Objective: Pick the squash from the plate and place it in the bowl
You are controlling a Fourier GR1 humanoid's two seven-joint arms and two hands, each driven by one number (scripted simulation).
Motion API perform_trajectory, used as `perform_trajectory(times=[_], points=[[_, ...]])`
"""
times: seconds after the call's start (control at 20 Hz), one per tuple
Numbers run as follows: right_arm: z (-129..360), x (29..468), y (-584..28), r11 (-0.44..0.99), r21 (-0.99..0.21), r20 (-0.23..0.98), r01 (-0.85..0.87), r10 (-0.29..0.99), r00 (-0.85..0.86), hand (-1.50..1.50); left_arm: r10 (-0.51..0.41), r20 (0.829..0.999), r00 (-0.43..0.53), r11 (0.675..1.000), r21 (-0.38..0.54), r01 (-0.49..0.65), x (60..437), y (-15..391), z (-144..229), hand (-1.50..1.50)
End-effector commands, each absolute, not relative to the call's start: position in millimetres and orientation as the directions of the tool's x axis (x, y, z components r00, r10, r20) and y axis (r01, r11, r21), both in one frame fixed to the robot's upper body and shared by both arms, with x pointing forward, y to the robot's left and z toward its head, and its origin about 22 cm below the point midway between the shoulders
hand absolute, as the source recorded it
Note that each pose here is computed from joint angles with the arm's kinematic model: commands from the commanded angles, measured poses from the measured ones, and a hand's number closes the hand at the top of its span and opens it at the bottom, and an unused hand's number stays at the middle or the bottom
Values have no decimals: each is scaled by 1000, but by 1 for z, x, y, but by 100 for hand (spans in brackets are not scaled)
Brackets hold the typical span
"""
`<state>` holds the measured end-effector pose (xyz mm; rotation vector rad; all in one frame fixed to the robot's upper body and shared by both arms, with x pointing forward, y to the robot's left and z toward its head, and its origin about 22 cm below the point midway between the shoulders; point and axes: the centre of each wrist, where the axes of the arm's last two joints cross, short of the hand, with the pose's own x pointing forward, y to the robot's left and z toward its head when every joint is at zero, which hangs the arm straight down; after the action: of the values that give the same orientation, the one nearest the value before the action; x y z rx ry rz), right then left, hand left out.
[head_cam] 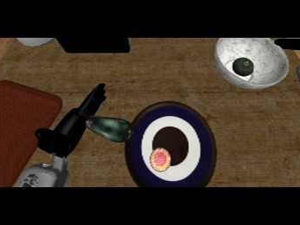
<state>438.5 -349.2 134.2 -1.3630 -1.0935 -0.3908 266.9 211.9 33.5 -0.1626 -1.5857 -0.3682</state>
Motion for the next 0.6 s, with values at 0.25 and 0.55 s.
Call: perform_trajectory(times=[0.25,0.55], points=[[98,367,-406,175,-466,863,867,307,402,-150,-127,992,-24,951,128,281,258,217,30,0],[79,291,-421,228,-426,889,875,285,359,-150,-111,993,-46,950,119,289,258,216,19,0]])
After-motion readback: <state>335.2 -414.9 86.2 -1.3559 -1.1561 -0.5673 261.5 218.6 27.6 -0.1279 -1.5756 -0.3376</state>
